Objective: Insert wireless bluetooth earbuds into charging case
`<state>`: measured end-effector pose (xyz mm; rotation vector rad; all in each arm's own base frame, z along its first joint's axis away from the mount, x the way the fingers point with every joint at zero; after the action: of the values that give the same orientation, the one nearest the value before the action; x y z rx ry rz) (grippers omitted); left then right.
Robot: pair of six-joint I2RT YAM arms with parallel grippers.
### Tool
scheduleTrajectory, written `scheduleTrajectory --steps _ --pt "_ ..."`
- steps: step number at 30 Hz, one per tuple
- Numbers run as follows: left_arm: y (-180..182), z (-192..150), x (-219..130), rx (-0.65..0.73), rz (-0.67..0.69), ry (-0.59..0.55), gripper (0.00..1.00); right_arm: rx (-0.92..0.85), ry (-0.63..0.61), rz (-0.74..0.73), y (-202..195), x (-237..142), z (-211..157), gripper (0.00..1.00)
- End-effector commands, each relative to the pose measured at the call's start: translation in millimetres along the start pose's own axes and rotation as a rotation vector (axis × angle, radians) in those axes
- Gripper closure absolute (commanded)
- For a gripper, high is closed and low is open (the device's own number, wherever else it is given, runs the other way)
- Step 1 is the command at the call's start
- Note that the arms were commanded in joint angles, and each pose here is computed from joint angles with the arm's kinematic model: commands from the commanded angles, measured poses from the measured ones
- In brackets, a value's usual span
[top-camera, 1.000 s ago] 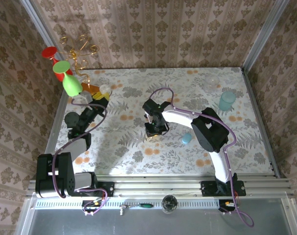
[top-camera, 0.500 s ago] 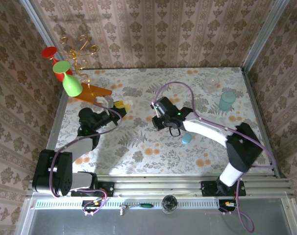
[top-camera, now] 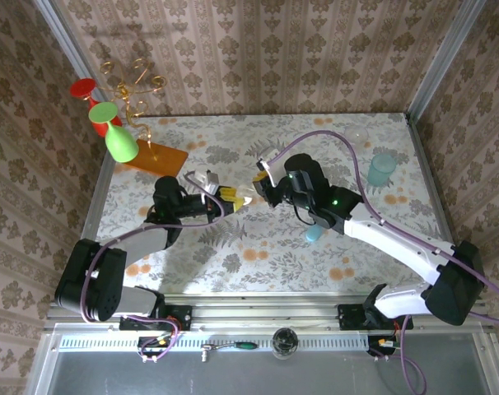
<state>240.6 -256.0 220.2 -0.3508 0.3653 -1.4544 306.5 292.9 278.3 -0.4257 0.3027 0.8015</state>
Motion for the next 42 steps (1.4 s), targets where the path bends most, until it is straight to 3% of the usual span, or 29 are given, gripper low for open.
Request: scheduleTrajectory --steps 1,15,30,42 --pt "-15.7 8.0 3.9 0.066 -0.082 0.017 0.95 -0.068 -0.03 0.048 10.1 4.0 10.5 0.81" --pt "-7.1 27.3 -1.5 0.082 -0.007 -0.042 0.95 -0.08 -0.021 0.102 23.4 3.4 1.1 0.82" --pt "-16.4 31.1 -4.1 0.108 -0.026 -0.047 0.95 -0.084 0.023 0.07 20.2 15.1 -13.1 0.82" --pt "-6.5 35.9 -2.0 0.092 0.007 -0.062 0.95 -0.066 -0.034 0.272 52.8 7.6 -4.4 0.8"
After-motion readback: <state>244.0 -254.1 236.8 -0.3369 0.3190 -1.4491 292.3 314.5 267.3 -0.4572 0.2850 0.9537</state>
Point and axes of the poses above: each hand's point on the last joint's axis, 136 mm out from that joint toward the fingers, its own x axis out along the fingers, its own y axis along the line the jaws close on, z = x × y, the point moved 1 cm from there along -x, back along the fingers, and after that the axes turned 15 degrees about -x, right-handed, at the moved point
